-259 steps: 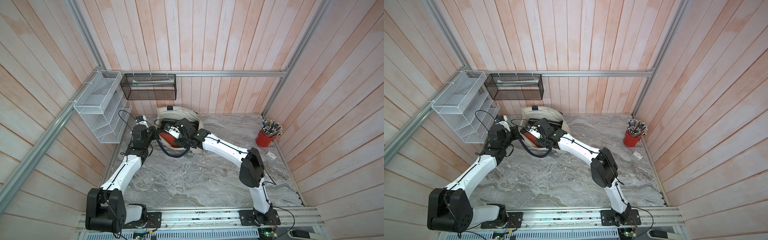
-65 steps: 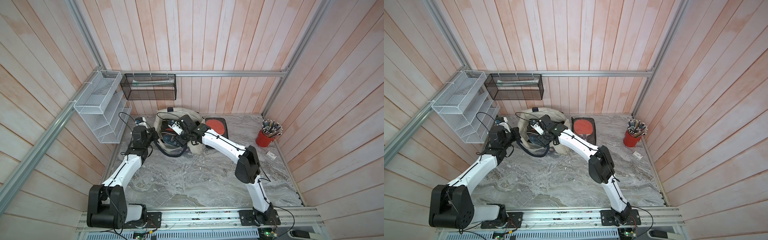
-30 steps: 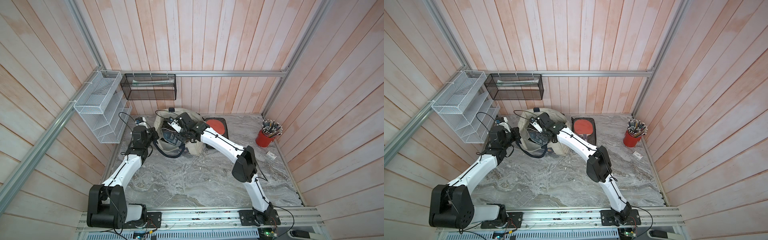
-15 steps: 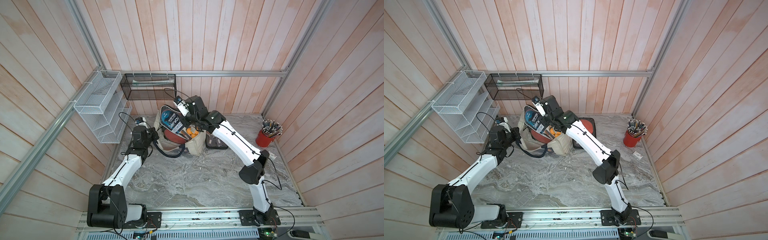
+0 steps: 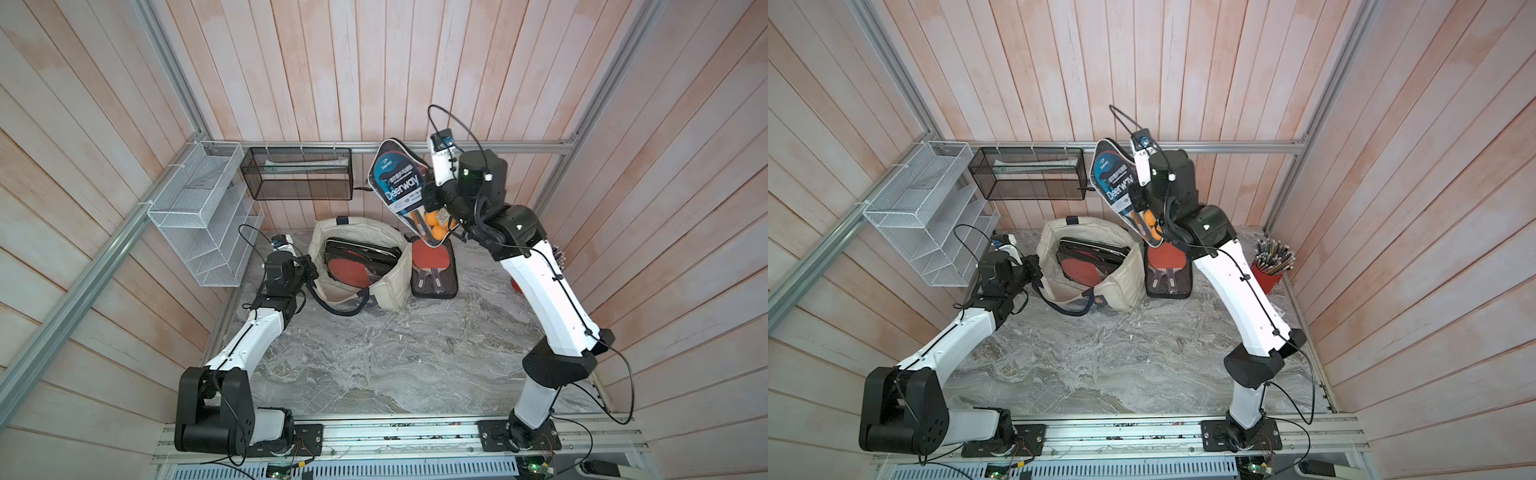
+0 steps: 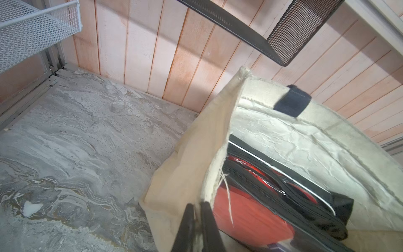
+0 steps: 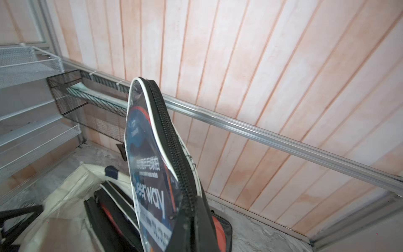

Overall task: Remove the ping pong set from the canvas bag
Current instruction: Pick up the ping pong set from the canvas bag, then place the ping pong set at the center of the board.

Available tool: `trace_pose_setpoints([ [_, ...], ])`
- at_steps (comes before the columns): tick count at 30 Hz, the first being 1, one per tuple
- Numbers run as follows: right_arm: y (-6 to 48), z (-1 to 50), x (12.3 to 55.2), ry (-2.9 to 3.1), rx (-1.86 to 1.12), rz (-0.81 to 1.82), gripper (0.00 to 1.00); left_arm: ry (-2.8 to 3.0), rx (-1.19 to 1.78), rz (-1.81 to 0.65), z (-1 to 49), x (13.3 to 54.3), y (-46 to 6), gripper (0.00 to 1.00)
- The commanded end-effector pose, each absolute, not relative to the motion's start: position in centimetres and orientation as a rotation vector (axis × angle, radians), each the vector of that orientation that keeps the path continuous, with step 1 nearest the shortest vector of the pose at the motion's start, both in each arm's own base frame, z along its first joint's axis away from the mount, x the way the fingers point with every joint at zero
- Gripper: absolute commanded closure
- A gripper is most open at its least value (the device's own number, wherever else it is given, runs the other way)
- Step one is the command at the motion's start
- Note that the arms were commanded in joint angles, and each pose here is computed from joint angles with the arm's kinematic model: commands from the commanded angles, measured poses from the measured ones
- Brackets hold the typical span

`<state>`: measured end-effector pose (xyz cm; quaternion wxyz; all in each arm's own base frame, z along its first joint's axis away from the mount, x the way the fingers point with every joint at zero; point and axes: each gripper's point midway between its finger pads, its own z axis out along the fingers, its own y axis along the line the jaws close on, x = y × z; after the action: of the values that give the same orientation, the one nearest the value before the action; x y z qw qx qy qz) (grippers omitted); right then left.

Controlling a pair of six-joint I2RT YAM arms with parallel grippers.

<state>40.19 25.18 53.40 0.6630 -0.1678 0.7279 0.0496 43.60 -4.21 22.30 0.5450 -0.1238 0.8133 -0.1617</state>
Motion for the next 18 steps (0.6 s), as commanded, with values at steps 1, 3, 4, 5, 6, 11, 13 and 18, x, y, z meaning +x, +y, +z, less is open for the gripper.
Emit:
trace_pose_setpoints([
  [1, 21.0, 55.9, 40.6, 1.583, -0.184, 0.094, 1.0, 1.949, -0.294, -0.404, 22.1, 43.9, -4.5, 1.0],
  [3, 19.1, 55.1, 40.9, 1.596, -0.134, 0.07, 1.0, 1.946, -0.294, -0.408, 22.2, 44.0, -4.6, 1.0],
  [4, 18.1, 54.9, 41.1, 1.6, -0.108, 0.061, 1.0, 1.947, -0.292, -0.409, 22.1, 44.0, -4.6, 1.0],
  [5, 17.2, 54.3, 41.4, 1.615, -0.085, 0.055, 1.0, 1.944, -0.292, -0.41, 22.2, 44.0, -4.6, 1.0],
  [6, 16.1, 53.5, 41.9, 1.633, -0.059, 0.047, 1.0, 1.944, -0.291, -0.409, 22.3, 44.0, -4.6, 1.0],
  [11, 11.3, 48.7, 43.6, 1.708, 0.049, 0.011, 1.0, 1.944, -0.285, -0.406, 22.4, 43.9, -4.6, 1.0],
  [13, 9.8, 46.4, 44.3, 1.741, 0.084, 0.003, 1.0, 1.943, -0.282, -0.407, 22.4, 44.0, -4.7, 1.0],
  [18, 6.9, 40.4, 45.9, 1.826, 0.144, -0.009, 1.0, 1.937, -0.278, -0.402, 22.5, 43.8, -4.6, 1.0],
])
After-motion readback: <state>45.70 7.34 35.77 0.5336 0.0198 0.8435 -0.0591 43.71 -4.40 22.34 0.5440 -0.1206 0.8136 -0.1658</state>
